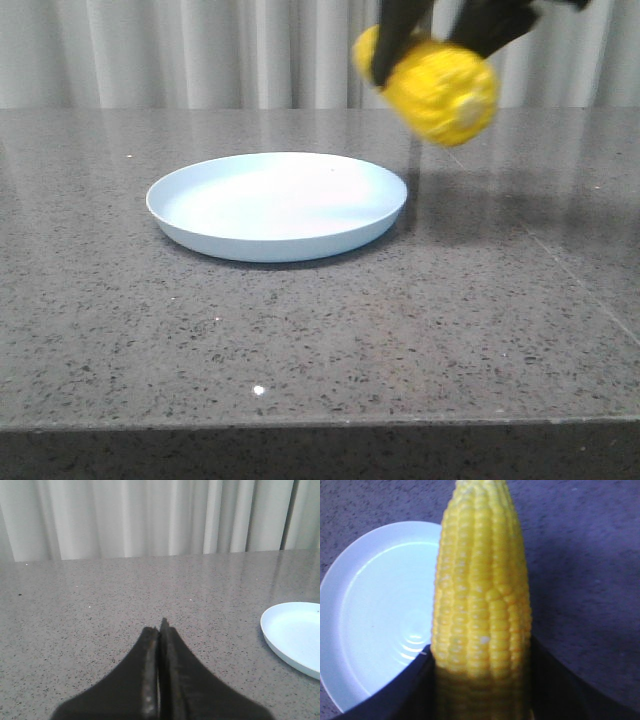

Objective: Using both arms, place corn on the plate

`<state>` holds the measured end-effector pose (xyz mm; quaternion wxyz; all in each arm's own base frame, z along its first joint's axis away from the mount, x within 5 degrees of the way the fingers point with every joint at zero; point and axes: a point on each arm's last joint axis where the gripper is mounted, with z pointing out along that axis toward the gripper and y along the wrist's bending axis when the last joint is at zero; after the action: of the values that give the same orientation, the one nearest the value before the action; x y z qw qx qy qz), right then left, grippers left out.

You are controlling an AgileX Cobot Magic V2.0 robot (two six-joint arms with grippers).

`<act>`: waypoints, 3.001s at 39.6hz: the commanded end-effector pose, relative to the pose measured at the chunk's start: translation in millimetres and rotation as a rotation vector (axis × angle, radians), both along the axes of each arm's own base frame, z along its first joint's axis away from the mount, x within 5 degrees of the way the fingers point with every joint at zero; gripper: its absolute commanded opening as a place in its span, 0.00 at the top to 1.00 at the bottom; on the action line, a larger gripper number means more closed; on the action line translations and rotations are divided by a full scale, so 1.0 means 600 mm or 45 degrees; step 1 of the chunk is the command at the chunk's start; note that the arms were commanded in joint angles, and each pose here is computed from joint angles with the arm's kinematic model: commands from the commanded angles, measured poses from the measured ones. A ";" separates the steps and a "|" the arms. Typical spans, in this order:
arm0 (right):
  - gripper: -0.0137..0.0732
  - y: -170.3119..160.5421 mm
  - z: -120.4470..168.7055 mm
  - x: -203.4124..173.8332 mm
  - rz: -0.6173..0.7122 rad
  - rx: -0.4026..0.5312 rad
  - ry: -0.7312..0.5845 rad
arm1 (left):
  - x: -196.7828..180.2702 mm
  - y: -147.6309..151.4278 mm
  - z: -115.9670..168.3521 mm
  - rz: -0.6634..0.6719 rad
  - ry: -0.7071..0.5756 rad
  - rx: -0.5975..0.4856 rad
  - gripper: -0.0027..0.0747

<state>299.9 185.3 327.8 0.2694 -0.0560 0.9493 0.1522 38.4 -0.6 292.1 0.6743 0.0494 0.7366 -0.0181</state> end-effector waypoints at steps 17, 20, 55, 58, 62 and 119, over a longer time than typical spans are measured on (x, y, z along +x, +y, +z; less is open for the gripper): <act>0.79 0.079 -0.034 0.038 -0.114 0.216 -0.001 | -0.001 -0.001 0.025 -0.018 -0.119 -0.011 0.99; 0.76 0.080 -0.034 0.038 -0.115 0.224 0.000 | -0.001 -0.001 0.025 -0.018 -0.119 -0.011 0.99; 0.34 -0.022 0.079 0.028 -0.158 0.233 -0.178 | -0.001 -0.001 0.025 -0.018 -0.119 -0.011 0.99; 0.49 -0.055 0.087 0.029 -0.178 0.182 -0.180 | -0.001 -0.001 0.025 -0.018 -0.119 -0.011 0.99; 0.69 -0.092 0.095 0.032 -0.168 0.099 -0.199 | -0.001 -0.001 0.025 -0.018 -0.119 -0.011 0.99; 0.98 -0.295 -0.069 -0.390 -0.254 -0.064 -1.184 | -0.001 -0.001 0.025 -0.018 -0.119 -0.011 0.99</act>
<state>71.1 9.2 271.5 0.6225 -0.0243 0.7795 0.0655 38.4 -0.6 292.1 0.6743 0.0494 0.7366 -0.0181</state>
